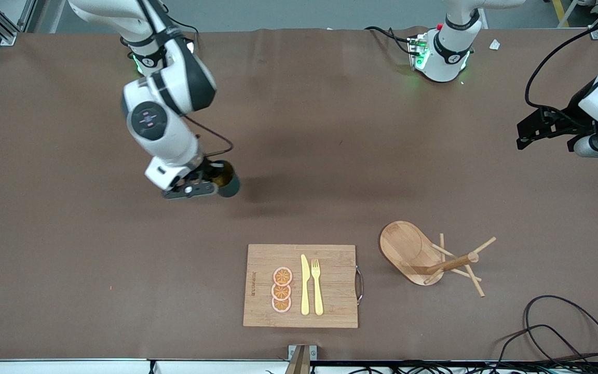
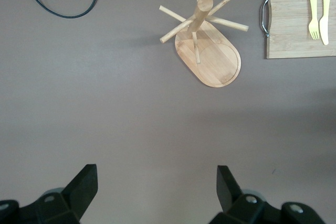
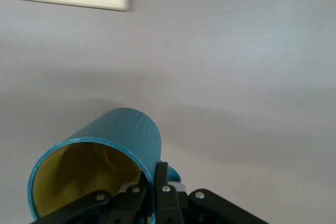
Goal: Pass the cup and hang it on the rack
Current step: 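Carry the teal mug with the right gripper toward the table center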
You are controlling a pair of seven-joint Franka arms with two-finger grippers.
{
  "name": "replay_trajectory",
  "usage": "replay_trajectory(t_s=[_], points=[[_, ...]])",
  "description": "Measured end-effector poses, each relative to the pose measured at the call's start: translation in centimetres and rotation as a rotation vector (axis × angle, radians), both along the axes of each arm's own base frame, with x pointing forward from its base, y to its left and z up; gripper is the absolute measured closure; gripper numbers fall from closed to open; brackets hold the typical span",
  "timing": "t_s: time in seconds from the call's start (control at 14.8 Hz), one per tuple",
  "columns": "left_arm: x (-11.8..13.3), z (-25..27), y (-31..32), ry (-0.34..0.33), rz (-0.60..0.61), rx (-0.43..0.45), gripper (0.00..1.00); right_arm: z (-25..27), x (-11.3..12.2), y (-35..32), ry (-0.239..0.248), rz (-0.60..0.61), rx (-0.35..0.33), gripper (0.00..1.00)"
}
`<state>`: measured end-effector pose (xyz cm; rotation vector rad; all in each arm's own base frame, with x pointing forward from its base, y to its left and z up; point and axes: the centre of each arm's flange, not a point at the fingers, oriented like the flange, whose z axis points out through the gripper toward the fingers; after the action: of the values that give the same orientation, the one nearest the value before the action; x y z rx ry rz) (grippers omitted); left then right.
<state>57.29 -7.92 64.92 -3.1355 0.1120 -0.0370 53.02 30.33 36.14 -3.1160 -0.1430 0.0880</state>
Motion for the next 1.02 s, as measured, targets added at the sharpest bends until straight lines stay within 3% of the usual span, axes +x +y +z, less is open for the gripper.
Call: replay_trajectory(t_s=[0.27,0.68,1.02], points=[[0.0,0.0,0.0,0.000,0.000,0.000,0.00,-2.1,-1.3,8.4,-0.007,-0.087,-0.012,0.96],[0.0,0.0,0.0,0.000,0.001,0.000,0.00,-8.0,-1.3,15.4,0.029,-0.224,-0.014,0.96],[0.0,0.0,0.1,0.000,0.002,0.000,0.00,-10.9,-1.9,18.5,-0.001,-0.295,0.002,0.96]])
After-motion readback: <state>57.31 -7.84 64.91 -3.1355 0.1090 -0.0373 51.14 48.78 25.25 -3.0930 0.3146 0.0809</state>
